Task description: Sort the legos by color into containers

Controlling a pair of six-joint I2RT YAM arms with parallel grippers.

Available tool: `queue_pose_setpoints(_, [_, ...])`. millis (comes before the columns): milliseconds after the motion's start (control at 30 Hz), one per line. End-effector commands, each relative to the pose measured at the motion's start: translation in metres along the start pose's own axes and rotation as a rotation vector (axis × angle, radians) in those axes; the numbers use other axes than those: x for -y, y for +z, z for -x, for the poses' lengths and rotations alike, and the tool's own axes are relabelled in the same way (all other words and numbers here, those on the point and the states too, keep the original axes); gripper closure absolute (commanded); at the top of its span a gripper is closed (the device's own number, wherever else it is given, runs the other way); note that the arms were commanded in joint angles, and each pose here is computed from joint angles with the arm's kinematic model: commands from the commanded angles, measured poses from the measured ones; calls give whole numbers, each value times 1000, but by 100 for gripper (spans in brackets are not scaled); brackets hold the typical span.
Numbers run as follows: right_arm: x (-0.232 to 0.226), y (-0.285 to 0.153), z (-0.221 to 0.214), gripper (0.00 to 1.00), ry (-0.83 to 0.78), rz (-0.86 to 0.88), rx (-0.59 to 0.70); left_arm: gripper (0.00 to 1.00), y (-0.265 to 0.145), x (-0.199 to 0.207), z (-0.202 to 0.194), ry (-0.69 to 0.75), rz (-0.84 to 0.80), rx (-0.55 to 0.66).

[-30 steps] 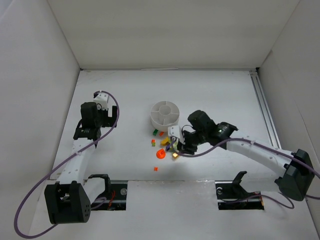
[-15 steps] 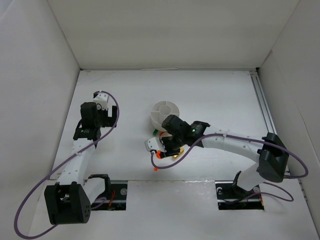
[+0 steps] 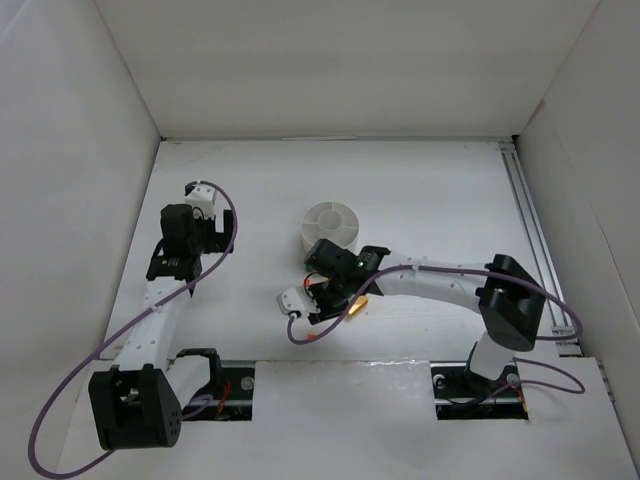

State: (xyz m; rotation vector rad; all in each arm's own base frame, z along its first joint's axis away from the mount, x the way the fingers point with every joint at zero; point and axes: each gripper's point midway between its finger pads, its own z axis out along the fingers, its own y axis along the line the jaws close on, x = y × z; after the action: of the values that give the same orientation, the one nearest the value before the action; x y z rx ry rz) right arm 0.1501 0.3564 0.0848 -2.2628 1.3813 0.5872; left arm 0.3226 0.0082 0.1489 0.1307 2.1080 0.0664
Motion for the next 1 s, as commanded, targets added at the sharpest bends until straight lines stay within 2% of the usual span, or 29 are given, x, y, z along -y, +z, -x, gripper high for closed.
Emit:
queue_pose_setpoints(0, [15,1,18,61,-63,-19,32,0,-4,-4,22,-24,20,81])
queue_pose_setpoints(167, [18,10,16,55,-74,-5,21,0,-4,-3,22,-33,19,81])
queue_pose_setpoints(967, [42,31,-7,54,-78,22,-26,0,0,-2,25,-52,8,73])
